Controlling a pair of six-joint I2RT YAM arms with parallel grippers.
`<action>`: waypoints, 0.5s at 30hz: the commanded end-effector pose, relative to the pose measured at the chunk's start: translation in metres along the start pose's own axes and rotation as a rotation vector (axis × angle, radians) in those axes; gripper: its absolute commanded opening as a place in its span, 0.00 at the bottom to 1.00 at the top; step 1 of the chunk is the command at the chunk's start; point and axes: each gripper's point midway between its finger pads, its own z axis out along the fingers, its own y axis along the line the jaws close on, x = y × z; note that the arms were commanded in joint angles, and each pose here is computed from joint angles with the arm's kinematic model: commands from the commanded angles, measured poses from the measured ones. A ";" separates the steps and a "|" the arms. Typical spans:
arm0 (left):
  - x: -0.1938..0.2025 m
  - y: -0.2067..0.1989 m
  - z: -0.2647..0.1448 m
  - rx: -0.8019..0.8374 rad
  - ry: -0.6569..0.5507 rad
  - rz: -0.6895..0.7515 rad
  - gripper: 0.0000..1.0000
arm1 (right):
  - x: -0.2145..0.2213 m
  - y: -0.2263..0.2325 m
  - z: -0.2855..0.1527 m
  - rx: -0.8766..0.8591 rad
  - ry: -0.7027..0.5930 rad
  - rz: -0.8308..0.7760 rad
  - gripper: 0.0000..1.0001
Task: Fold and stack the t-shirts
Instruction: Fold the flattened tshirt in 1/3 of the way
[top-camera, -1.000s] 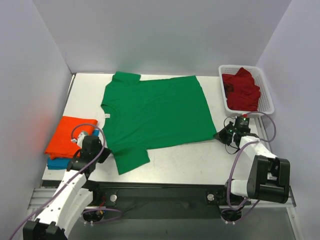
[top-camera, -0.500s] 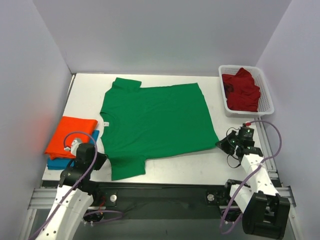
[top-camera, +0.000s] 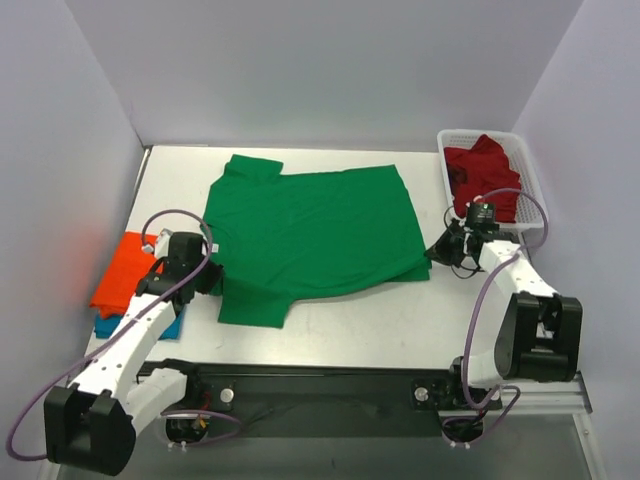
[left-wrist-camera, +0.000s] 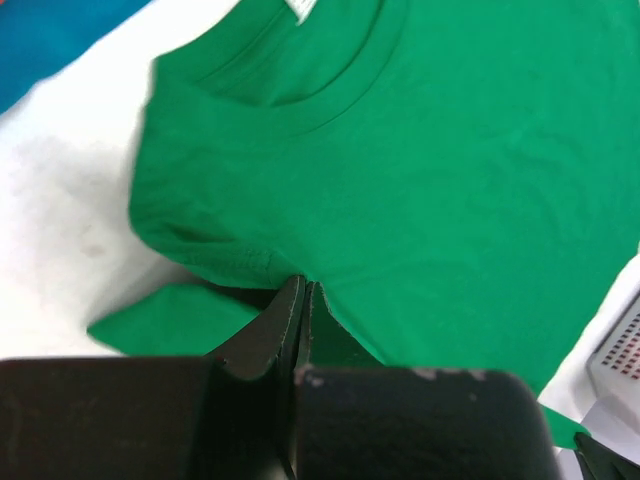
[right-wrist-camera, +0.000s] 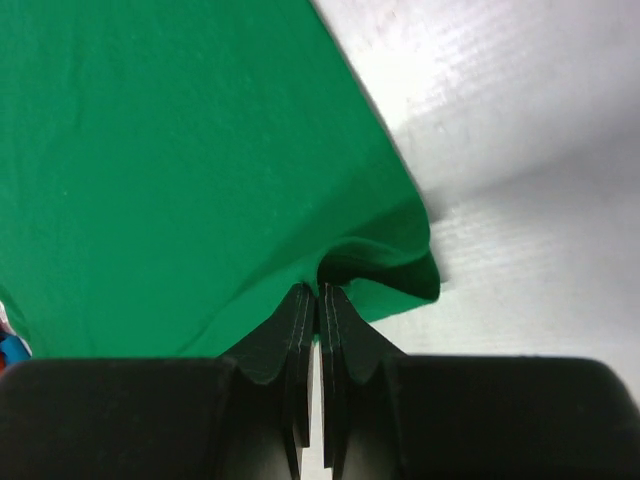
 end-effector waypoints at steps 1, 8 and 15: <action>-0.037 -0.049 -0.002 0.102 -0.096 -0.030 0.00 | -0.021 0.011 0.004 0.018 -0.009 -0.021 0.00; -0.064 -0.058 0.017 0.075 -0.108 -0.084 0.00 | -0.041 0.028 0.018 0.020 0.011 -0.033 0.00; -0.083 -0.074 0.034 0.081 -0.095 -0.098 0.00 | -0.056 0.039 0.029 0.012 0.014 -0.038 0.00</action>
